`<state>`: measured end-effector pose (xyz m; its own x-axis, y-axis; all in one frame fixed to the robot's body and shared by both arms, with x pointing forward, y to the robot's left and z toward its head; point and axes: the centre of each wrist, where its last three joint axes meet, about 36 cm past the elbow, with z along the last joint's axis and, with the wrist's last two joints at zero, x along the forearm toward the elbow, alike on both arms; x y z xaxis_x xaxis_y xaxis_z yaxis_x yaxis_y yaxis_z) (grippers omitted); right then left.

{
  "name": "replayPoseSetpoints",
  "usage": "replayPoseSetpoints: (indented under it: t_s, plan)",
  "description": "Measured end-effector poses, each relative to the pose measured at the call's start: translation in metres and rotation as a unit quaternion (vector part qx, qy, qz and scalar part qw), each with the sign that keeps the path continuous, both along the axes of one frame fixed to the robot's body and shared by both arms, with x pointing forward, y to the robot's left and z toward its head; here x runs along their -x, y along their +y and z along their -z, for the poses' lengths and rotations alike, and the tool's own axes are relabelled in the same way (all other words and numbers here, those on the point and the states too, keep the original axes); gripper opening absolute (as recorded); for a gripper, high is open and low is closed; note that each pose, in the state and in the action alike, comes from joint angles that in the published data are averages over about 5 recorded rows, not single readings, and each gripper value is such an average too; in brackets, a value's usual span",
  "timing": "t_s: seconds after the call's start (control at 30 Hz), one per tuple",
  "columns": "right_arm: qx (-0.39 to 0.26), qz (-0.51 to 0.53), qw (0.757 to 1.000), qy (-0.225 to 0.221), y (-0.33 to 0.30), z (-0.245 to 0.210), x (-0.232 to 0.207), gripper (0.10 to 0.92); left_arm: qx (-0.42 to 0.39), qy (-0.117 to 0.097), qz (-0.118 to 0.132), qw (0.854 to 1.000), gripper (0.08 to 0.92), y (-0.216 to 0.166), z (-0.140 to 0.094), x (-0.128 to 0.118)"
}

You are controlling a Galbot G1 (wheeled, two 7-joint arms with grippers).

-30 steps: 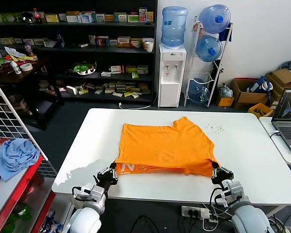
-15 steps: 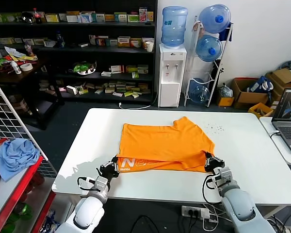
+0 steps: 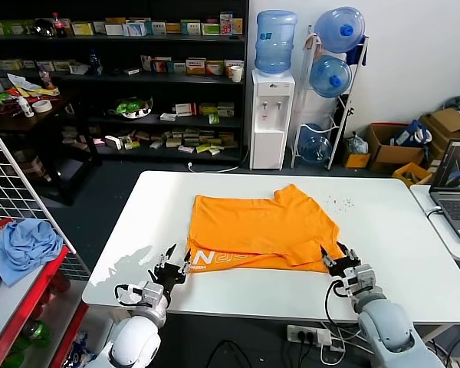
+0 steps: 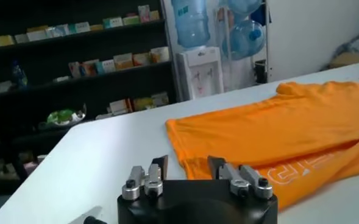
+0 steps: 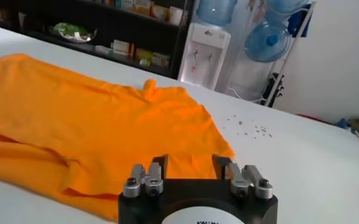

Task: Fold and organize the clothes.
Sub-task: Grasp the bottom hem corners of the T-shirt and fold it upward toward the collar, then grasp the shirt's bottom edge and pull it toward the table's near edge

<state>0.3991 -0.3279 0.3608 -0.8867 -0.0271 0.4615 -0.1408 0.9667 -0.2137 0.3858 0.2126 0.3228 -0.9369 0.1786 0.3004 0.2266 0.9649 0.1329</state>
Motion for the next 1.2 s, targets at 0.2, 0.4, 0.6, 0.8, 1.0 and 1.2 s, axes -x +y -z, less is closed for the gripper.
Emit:
replayPoseSetpoints:
  t_s: [0.2, 0.4, 0.6, 0.8, 1.0, 1.2]
  plan:
    - [0.002, 0.009, 1.0, 0.021, -0.006, 0.005, 0.013, 0.816, 0.025, 0.025, -0.003, 0.999, 0.779, -0.007, 0.0, 0.009]
    - [0.005, 0.013, 0.999, 0.032, -0.009, 0.01, 0.018, 0.822, 0.039, 0.039, -0.006, 0.998, 0.822, -0.01, 0.002, 0.012]
    - [0.006, 0.017, 0.999, 0.041, -0.01, 0.018, 0.018, 0.757, 0.045, 0.049, -0.012, 0.998, 0.798, -0.01, 0.007, 0.01]
    - [0.006, 0.022, 0.999, 0.047, -0.014, 0.025, 0.017, 0.584, 0.047, 0.06, -0.017, 0.997, 0.637, -0.009, 0.015, 0.006]
    - [0.006, 0.025, 0.998, 0.053, -0.016, 0.028, 0.018, 0.411, 0.045, 0.072, -0.021, 0.996, 0.464, -0.006, 0.024, 0.004]
    - [0.008, 0.026, 0.998, 0.059, -0.016, 0.028, 0.022, 0.238, 0.044, 0.075, -0.024, 0.996, 0.291, -0.003, 0.027, 0.005]
